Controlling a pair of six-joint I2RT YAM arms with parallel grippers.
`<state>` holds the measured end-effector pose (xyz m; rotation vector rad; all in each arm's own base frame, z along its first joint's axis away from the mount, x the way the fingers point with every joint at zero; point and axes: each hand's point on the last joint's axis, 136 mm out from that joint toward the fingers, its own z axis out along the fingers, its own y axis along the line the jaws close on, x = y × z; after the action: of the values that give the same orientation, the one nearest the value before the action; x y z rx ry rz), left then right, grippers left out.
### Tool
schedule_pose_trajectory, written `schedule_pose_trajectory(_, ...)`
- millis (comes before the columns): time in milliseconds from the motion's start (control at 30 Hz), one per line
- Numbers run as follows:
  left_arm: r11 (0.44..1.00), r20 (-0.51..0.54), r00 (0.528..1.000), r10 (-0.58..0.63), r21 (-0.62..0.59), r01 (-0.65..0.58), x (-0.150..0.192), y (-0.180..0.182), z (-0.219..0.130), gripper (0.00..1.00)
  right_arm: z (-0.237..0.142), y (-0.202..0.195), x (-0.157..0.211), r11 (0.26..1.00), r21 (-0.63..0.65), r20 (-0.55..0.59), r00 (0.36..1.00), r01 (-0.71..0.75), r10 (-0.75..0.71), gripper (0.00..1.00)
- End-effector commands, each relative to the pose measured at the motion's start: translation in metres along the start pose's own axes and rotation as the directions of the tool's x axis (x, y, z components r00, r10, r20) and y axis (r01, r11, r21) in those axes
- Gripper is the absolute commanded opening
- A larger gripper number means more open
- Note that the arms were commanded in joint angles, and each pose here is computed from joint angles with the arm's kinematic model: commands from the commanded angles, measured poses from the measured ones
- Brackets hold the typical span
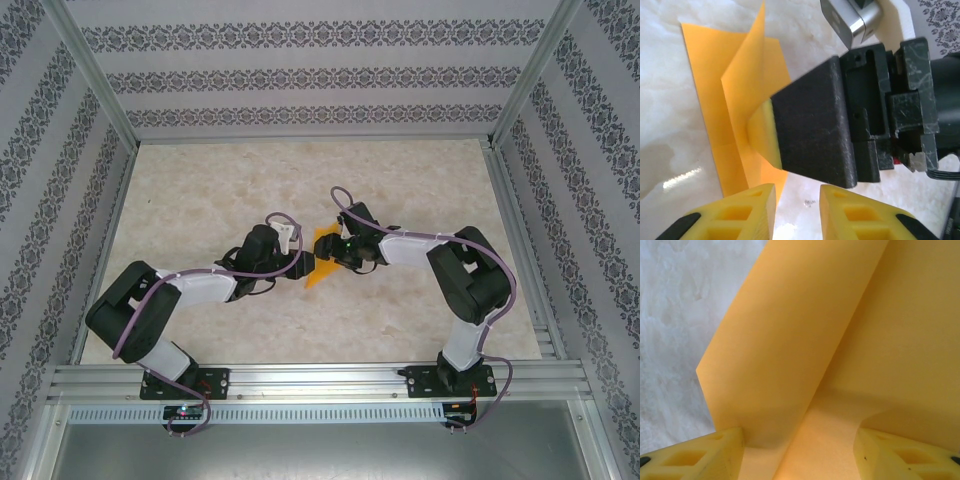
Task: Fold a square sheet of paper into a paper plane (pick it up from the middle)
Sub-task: Fourth fold the wing at the center of the table.
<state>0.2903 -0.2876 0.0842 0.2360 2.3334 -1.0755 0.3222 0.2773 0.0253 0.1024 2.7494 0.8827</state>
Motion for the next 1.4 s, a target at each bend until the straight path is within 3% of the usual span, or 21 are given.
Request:
schedule_pose_trajectory(0,0.998,-0.032,0.999,-0.038,0.044,0.039,0.006,-0.001,0.003,0.27,0.015,-0.065,0.029,0.968,0.243,-0.068,0.995,-0.061,0.080,0.63)
schedule_pose_trajectory(367,0.998,-0.106,0.992,-0.062,0.027,0.065,0.015,0.007,0.019,0.16,0.018,-0.070,0.033,0.960,0.268,-0.087,0.991,-0.075,0.102,0.63)
schedule_pose_trajectory(567,0.996,-0.106,0.991,-0.084,-0.041,0.081,0.018,0.022,0.025,0.12,0.018,-0.071,0.035,0.960,0.271,-0.096,0.990,-0.073,0.103,0.62)
schedule_pose_trajectory(1367,0.990,-0.131,0.984,-0.118,-0.092,0.106,0.028,0.038,0.034,0.09,0.022,-0.082,0.040,0.945,0.319,-0.124,0.985,-0.072,0.117,0.51)
